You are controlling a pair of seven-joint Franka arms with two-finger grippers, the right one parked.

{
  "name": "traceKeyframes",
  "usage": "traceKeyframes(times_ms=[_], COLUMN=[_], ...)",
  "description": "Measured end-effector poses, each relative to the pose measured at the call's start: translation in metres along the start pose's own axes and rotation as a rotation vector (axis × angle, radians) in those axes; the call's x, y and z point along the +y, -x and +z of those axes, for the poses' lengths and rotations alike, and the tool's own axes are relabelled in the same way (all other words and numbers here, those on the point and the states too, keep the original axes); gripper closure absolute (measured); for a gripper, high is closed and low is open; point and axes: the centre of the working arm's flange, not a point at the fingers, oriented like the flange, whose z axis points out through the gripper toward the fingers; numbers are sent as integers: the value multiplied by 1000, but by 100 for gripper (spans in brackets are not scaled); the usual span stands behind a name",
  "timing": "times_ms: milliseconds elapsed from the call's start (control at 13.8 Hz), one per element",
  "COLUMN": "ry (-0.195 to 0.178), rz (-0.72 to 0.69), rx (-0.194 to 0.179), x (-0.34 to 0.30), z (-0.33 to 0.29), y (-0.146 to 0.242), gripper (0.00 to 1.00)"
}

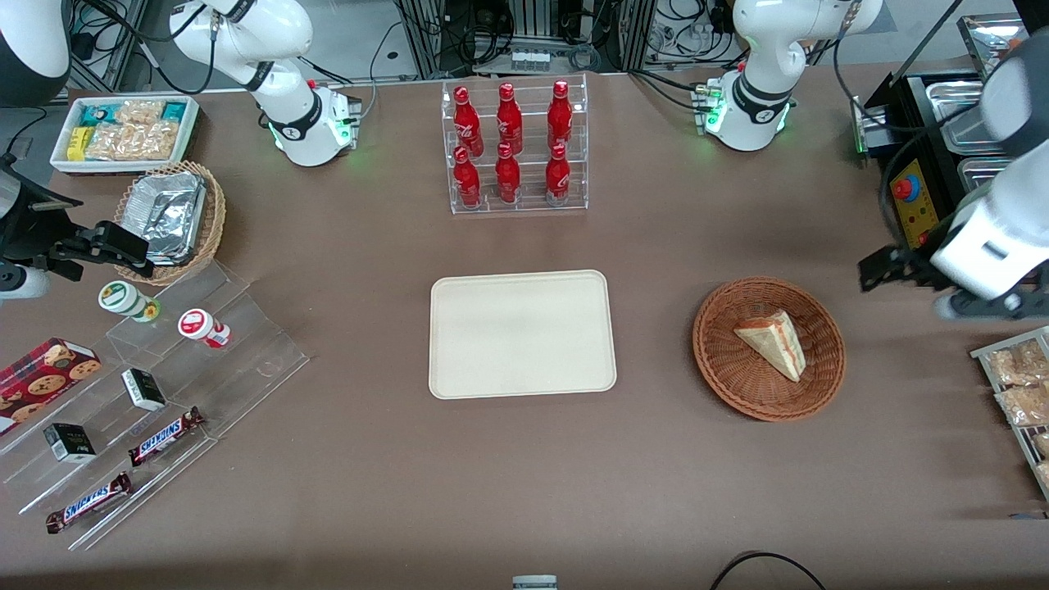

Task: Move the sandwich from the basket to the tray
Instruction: 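Move the left gripper over the wicker basket toward the sandwich, then lower the left gripper and close it on the wrapped sandwich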

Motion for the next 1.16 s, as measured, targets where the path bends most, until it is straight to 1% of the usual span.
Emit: traceKeyframes(times_ms=[145, 364, 509, 655, 800, 1018, 1164], ry=[3, 12, 19, 25, 39, 47, 64], rz=[-89, -327, -449, -508, -536, -588, -612], rx=[8, 22, 41, 50, 79, 89, 113], x=[8, 30, 43, 48, 45, 39, 40], z=[41, 85, 108, 132, 157, 183, 198], y=[0, 7, 13, 22, 34, 45, 49], gripper=[0, 0, 0, 0, 0, 0, 0])
